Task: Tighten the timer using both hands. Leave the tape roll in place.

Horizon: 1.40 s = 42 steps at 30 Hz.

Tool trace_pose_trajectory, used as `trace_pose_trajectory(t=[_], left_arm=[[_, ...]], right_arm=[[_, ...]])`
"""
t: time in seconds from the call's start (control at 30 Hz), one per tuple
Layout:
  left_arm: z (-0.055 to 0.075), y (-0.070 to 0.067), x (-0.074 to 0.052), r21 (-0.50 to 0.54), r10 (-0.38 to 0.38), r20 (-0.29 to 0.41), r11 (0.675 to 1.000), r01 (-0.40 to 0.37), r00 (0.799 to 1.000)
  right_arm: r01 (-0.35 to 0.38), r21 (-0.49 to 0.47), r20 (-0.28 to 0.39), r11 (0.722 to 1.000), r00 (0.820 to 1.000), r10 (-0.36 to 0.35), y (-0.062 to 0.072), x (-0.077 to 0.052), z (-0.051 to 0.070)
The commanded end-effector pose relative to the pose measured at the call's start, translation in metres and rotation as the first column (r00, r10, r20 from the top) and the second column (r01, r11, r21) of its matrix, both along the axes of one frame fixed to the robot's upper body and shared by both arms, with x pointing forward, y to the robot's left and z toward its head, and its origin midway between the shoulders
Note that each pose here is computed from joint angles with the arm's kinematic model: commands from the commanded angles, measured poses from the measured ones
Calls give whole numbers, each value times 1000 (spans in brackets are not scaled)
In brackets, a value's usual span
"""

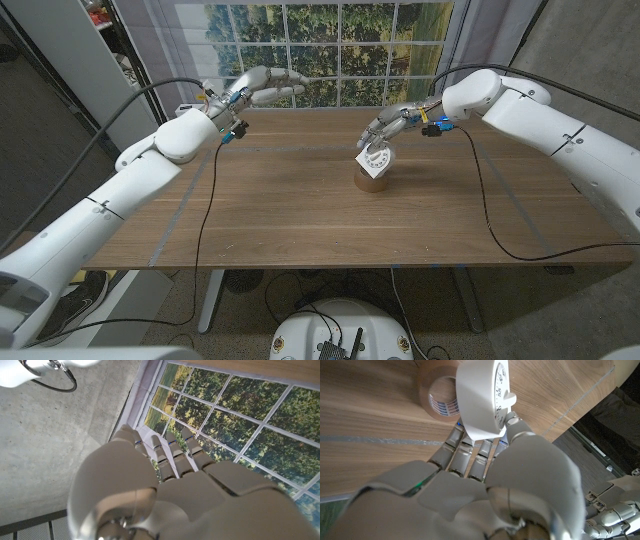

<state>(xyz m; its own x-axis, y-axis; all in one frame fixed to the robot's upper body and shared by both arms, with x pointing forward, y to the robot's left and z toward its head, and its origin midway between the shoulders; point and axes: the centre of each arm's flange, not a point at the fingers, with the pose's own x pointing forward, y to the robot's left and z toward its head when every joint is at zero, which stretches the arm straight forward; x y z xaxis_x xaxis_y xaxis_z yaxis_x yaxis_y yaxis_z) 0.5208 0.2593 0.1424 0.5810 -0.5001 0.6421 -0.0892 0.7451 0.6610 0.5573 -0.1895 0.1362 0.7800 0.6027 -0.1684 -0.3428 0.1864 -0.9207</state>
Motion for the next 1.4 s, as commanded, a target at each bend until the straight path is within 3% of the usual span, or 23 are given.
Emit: trace_pose_trajectory(t=[0.03, 0.2, 0.5, 1.03, 1.4], left_arm=[[-30, 28, 31, -262, -207, -159, 952, 161, 965], [-45, 38, 44, -324, -224, -210, 934, 149, 952], [-60, 47, 52, -367, -225, -243, 922, 125, 944], [-68, 41, 58, -359, -257, -268, 921, 151, 928], [-73, 39, 58, -362, -270, -276, 918, 161, 922]], right_arm=[[108, -42, 96, 993, 990, -103, -2, -10, -12], [146, -95, 130, 985, 983, -134, 7, -9, -19], [266, -193, 168, 944, 957, -235, 11, -6, -39], [384, -251, 145, 888, 922, -358, 6, -15, -62], [405, -262, 104, 876, 914, -392, 4, -11, -76]])
